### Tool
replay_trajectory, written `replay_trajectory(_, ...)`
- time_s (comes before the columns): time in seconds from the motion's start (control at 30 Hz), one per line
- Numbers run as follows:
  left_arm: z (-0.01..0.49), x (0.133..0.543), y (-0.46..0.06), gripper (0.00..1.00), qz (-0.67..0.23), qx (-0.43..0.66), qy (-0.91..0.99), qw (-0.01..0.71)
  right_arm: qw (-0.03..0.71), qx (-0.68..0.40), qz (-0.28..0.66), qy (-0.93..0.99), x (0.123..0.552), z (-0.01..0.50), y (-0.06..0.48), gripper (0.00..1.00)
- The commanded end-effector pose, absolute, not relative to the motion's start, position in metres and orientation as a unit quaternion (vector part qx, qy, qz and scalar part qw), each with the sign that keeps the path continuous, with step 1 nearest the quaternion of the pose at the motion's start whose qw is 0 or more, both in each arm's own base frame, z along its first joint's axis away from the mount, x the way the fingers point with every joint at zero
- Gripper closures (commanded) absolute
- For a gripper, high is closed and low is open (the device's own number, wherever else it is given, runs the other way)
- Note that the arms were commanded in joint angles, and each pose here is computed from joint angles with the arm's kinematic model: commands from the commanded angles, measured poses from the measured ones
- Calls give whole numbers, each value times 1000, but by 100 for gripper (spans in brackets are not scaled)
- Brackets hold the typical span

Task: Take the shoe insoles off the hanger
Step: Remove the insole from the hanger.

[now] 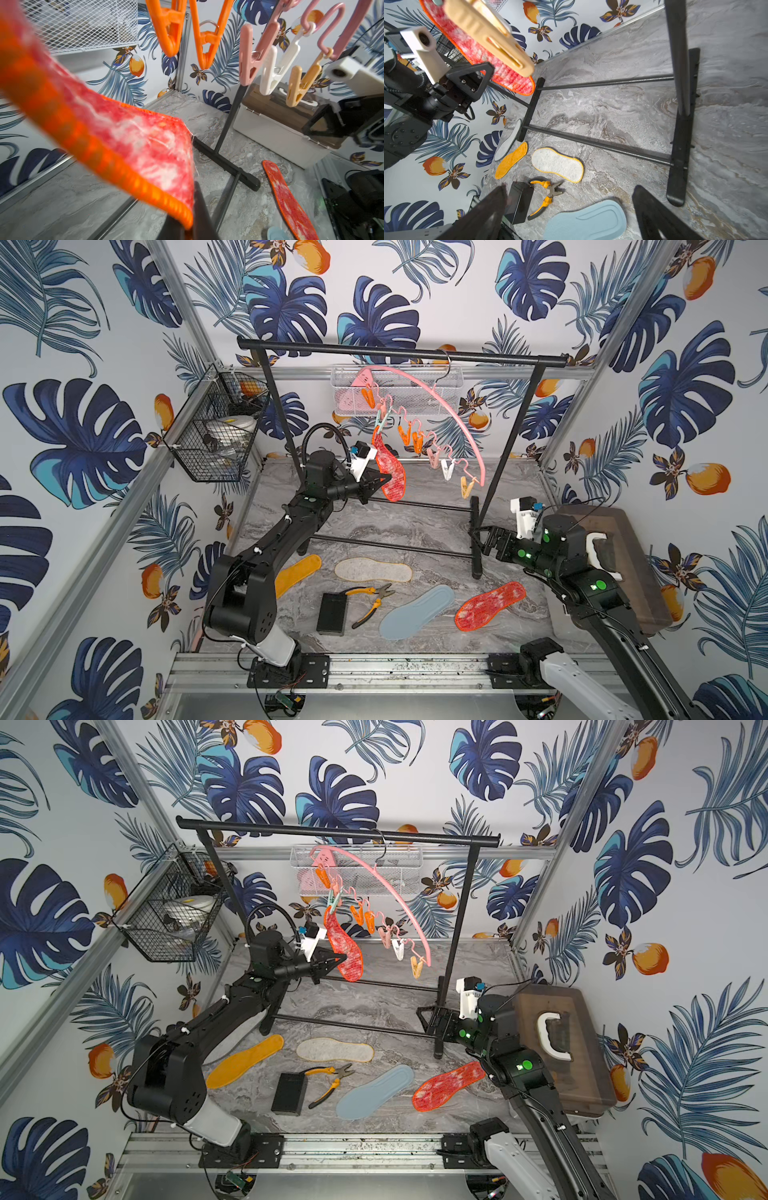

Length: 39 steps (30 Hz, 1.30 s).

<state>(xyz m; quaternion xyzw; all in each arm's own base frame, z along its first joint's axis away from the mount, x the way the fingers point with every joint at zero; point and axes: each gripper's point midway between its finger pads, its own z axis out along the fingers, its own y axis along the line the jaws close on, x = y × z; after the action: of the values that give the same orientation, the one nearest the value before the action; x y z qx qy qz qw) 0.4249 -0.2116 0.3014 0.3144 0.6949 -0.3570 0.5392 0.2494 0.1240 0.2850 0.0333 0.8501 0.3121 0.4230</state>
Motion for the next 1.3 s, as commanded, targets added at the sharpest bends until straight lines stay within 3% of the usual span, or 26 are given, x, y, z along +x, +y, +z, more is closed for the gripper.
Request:
replay_trajectory(0.0,289,423,-199,100,-314,308,721,535,427,79,239,869,242,289,93,4)
replay_trajectory(0.2,277,421,-193,100,-303,289,739,528,414,133,238,868,219,306,78,11)
replay_trajectory(0.47,276,403,-199,100,-341,291,744,495,414,-44,430,801,193,347,151,13)
replay_trajectory(0.8,279,377,-204,100,-377,296,740,472,411,-142,538,722,175,369,185,17)
replay_trajectory(1.03,275,373,-209,100,-392,305,737,458,424,-162,541,708,181,368,191,17)
replay_trajectory(1.27,277,363,-216,100,-417,334,729,428,410,-178,494,745,202,321,206,16)
